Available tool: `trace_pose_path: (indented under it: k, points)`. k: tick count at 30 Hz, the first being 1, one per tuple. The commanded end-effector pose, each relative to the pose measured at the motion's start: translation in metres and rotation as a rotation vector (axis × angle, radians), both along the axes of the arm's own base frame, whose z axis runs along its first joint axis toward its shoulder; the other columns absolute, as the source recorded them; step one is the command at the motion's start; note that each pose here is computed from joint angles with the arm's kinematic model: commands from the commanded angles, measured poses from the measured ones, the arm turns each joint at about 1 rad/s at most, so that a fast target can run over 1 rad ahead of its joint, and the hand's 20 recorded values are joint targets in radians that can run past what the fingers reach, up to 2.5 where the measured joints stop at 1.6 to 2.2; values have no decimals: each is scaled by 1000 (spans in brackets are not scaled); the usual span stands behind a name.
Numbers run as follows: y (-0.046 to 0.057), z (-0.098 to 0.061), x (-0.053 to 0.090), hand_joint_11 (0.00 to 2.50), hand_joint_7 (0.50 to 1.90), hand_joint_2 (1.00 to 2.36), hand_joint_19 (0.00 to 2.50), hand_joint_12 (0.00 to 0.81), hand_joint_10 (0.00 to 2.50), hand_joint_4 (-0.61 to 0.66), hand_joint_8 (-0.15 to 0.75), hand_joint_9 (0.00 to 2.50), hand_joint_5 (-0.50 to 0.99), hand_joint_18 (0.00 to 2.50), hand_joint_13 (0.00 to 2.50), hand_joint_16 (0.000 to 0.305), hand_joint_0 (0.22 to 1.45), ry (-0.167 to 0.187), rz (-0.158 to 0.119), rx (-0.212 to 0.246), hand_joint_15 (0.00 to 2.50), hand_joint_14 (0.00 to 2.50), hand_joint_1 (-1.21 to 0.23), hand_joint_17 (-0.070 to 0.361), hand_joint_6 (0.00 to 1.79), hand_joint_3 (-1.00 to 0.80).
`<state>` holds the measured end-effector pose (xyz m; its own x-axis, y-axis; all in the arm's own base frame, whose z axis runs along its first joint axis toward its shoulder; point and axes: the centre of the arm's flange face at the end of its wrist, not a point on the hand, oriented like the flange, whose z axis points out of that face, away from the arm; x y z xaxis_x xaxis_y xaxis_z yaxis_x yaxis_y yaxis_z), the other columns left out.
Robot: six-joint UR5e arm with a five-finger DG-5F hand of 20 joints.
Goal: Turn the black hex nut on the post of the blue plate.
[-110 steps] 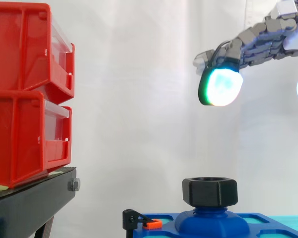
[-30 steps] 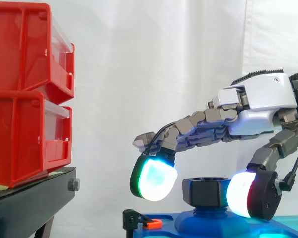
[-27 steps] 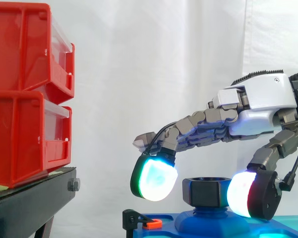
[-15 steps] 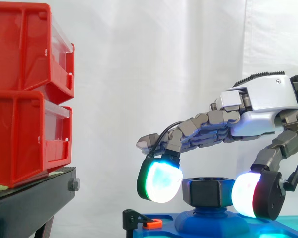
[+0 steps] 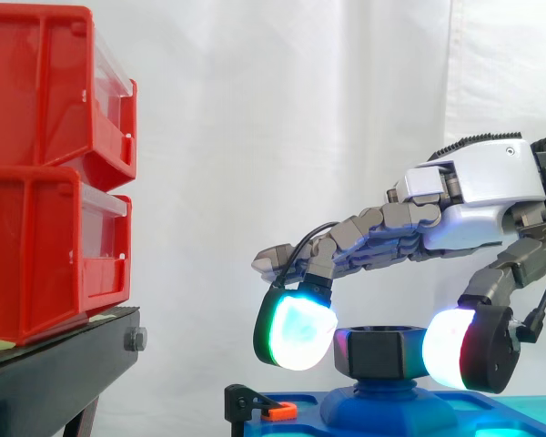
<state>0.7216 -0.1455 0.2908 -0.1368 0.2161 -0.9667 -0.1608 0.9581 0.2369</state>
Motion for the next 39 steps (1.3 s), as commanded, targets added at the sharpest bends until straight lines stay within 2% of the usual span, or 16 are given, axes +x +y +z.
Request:
trace_pose_path:
  k: [1,20,26,34,39]
  points:
    - [-2,0,0,0,755,1000,47,331,0,136,171,0,-279,0,0,49,463,-2,2,-3,0,0,-647,110,502,-500]
    - [-10,0,-5,0,765,1000,36,392,0,187,222,0,-280,0,0,61,331,13,19,0,0,0,-579,137,502,-500]
    - [-13,9,-4,0,762,1000,38,395,0,188,225,0,-281,0,0,61,333,9,21,-12,0,0,-520,138,502,-500]
    - [-15,22,-6,0,761,1000,39,392,0,184,222,0,-281,0,0,60,340,45,27,-46,0,0,-507,136,502,-500]
    - [-15,20,-8,0,759,1000,40,392,0,183,221,0,-281,0,0,60,342,65,29,-60,0,0,-498,136,502,-500]
